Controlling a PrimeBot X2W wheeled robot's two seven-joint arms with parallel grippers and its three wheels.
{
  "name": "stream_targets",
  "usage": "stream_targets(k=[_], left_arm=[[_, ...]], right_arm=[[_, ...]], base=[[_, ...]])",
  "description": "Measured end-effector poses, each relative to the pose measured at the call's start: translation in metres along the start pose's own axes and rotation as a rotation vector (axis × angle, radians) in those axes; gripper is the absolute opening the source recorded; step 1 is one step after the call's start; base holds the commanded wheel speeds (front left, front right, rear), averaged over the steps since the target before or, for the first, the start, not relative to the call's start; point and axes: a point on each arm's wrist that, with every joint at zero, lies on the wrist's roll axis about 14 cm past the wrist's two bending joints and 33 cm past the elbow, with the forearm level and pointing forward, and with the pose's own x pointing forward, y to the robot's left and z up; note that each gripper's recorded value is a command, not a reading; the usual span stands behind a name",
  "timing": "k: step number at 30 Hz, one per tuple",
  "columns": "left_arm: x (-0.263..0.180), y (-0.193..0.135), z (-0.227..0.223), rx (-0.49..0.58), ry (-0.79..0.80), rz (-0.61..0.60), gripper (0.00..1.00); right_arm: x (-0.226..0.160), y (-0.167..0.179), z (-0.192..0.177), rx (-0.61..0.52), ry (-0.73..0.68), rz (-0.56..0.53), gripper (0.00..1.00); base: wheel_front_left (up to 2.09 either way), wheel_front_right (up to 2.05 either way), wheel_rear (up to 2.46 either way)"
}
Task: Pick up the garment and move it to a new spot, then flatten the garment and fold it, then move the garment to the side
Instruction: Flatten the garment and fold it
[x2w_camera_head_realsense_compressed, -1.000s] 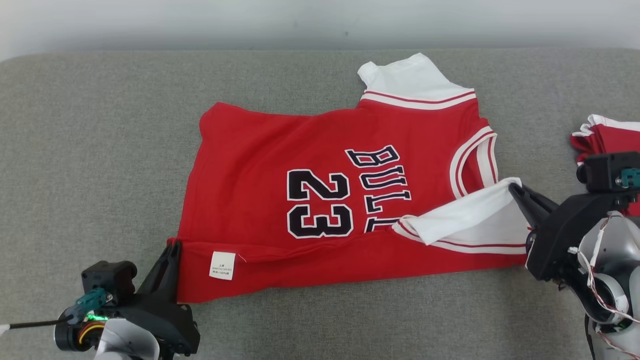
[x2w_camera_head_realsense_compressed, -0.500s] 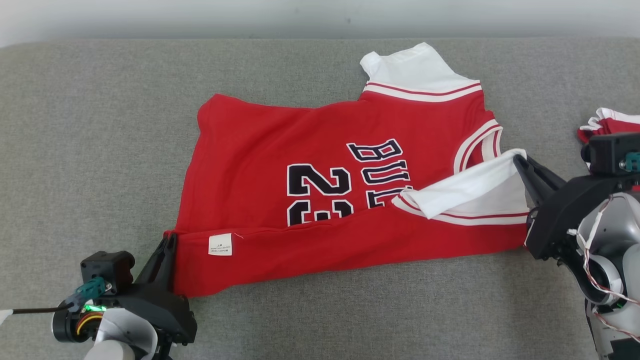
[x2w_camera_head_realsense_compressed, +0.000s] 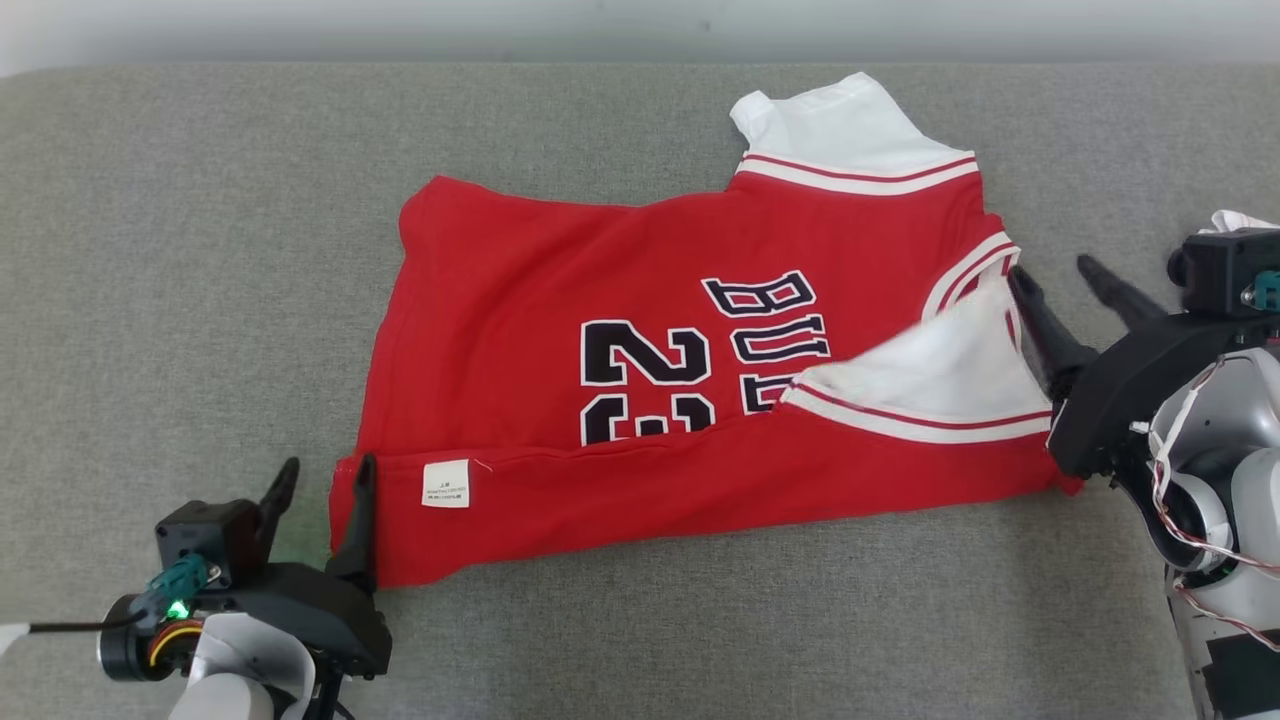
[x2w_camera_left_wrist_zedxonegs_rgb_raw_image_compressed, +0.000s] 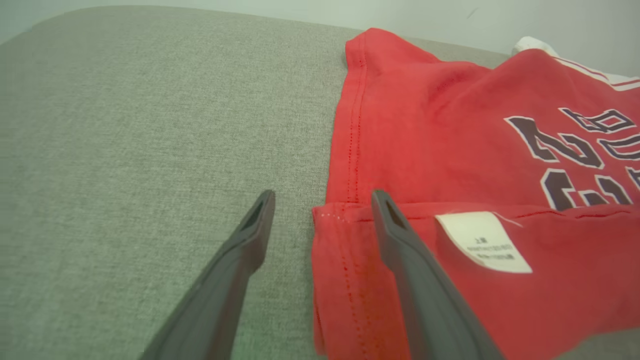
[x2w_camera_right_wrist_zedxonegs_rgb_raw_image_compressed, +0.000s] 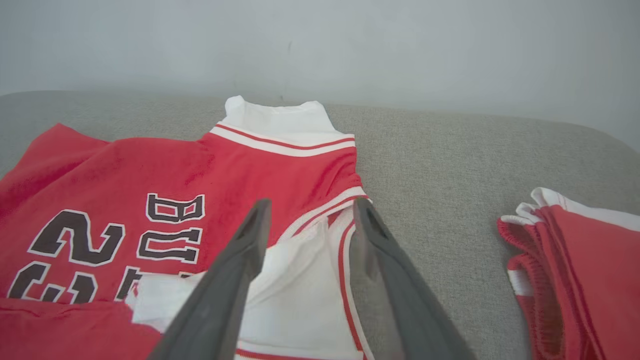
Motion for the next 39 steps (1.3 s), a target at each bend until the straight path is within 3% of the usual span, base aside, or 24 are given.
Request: stream_targets(k=[6, 12, 20, 30, 39], left_arm=[[-0.009, 0.011, 0.009, 0.003, -0.059, 0.048, 1.0], [-0.028, 0.008, -0.001, -0.011, -0.03, 0.055, 1.0], [-0.029, -0.009, -0.028, -0.025, 0.105, 0.013, 1.0], [-0.022, -0.007, -0.047, 0.031, 0.188, 0.025, 1.0], [-0.021, -0.001, -0.053, 0.022, 0.215, 0.056, 1.0]], right_arm=[[-0.002, -0.004, 0.012, -0.015, -0.046, -0.026, 1.0], [-0.03, -0.013, -0.044, -0.02, 0.208, -0.067, 1.0], [-0.061, -0.028, -0.065, -0.002, 0.304, -0.147, 1.0], [-0.062, -0.03, -0.1, 0.042, 0.429, -0.18, 1.0], [-0.054, -0.029, -0.109, 0.064, 0.428, -0.191, 1.0]], base=[[0.0, 0.0, 0.0], [0.0, 0.0, 0.0], [0.0, 0.0, 0.0], [0.0, 0.0, 0.0], [0.0, 0.0, 0.0]])
